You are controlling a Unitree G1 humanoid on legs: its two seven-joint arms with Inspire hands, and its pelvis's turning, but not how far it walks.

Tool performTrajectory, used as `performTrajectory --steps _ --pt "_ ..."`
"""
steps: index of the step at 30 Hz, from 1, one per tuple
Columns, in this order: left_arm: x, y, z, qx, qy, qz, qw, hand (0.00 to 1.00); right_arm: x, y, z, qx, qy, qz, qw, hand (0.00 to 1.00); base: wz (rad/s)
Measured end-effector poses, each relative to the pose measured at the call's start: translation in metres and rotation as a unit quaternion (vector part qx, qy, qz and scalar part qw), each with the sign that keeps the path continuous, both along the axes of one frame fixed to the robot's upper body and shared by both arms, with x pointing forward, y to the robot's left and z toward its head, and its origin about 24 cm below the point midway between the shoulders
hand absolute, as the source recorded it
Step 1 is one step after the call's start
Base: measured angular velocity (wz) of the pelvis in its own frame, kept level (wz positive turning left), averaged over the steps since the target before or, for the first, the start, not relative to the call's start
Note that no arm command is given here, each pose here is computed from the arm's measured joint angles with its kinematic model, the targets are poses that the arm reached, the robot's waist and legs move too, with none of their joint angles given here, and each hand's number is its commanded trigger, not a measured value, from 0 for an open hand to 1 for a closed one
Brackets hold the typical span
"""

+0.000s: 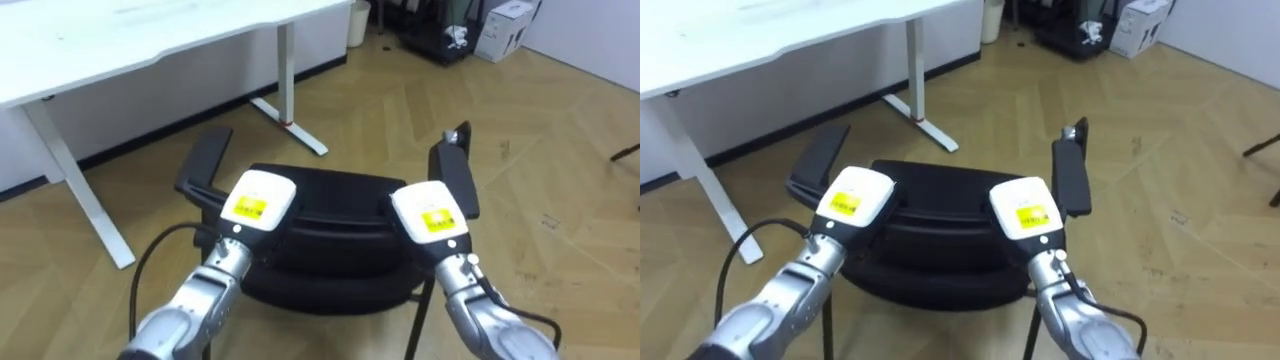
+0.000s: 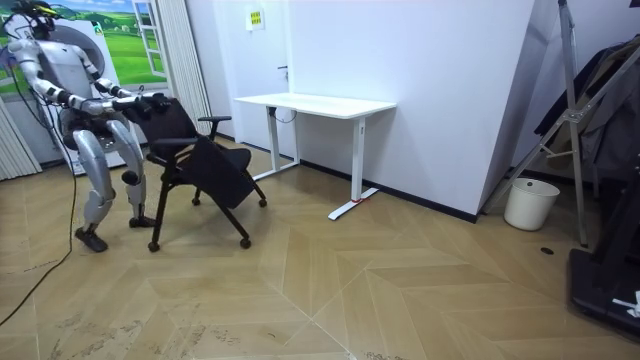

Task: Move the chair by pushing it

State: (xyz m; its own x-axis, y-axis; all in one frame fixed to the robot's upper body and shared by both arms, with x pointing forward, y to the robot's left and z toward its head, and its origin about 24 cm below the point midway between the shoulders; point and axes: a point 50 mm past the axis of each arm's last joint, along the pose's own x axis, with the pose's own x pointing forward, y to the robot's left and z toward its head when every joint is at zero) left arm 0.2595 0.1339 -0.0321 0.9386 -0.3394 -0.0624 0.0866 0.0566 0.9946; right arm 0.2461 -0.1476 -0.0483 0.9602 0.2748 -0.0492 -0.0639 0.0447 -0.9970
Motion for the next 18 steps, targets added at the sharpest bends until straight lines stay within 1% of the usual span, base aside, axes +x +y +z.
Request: performTrajectory --steps 4,8,11,15,18 --pt "0.0 0.004 0.001 0.002 -0.009 -0.002 1.0 1.0 0.0 0.004 0.0 0.005 -0.002 0.002 1.0 1.0 0.28" --pt "-0.005 0.004 -0.003 0.0 0.0 0.001 1.0 1.0 -0.003 0.004 -0.002 0.002 0.004 0.007 1.0 1.0 0.72" --pt "-0.008 0.003 -0.006 -0.011 0.008 0.01 1.0 1.0 -0.002 0.002 0.0 -0.006 0.002 0.018 1.0 1.0 0.37" --pt "-0.006 0.007 -0.004 -0.014 0.004 0.021 1.0 1.0 0.008 0.004 0.01 -0.014 0.006 0.026 1.0 1.0 0.45" --pt "0.001 0.002 -0.001 -0.014 0.005 0.019 1.0 1.0 0.014 -0.001 0.014 -0.018 0.014 0.021 1.0 1.0 0.51"
